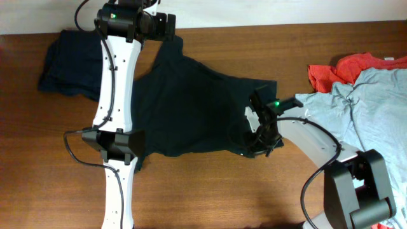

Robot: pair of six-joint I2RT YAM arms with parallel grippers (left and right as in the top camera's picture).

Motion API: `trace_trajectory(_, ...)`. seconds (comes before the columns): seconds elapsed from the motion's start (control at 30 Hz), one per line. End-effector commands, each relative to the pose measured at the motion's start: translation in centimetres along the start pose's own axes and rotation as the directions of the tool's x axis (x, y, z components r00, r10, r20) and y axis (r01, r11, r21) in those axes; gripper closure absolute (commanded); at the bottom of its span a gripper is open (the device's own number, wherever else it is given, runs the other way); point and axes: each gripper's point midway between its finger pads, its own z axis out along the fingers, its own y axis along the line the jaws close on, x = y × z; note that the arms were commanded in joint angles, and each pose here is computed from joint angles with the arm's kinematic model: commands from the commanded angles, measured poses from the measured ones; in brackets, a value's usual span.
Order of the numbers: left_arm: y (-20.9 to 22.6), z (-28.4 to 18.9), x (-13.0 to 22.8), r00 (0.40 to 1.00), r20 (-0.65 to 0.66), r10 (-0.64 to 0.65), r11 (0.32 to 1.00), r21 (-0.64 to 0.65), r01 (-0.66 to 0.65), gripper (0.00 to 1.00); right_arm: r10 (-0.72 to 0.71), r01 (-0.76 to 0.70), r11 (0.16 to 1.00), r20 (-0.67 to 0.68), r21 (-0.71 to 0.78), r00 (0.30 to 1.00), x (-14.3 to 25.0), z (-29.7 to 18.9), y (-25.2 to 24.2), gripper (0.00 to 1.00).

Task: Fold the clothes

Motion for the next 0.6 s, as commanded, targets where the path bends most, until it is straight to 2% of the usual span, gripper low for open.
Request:
trace_trajectory(0.0, -0.1, 0.2, 0.1, 1.0, -0.005, -0.013, 1.0, 0.007, 0.013, 0.01, 0.0, -0.001, 1.0, 0.013, 0.03, 1.0, 0.1, 0.9, -0.7, 0.96)
trace_trajectory(0.57, -0.2, 0.2, 0.1, 1.0, -0.005, -0.011, 1.0, 0.009, 0.011, 0.01, -0.023, 0.02, 0.999, 0.113, 0.026, 0.993, -0.4, 4.5, -1.4, 0.96)
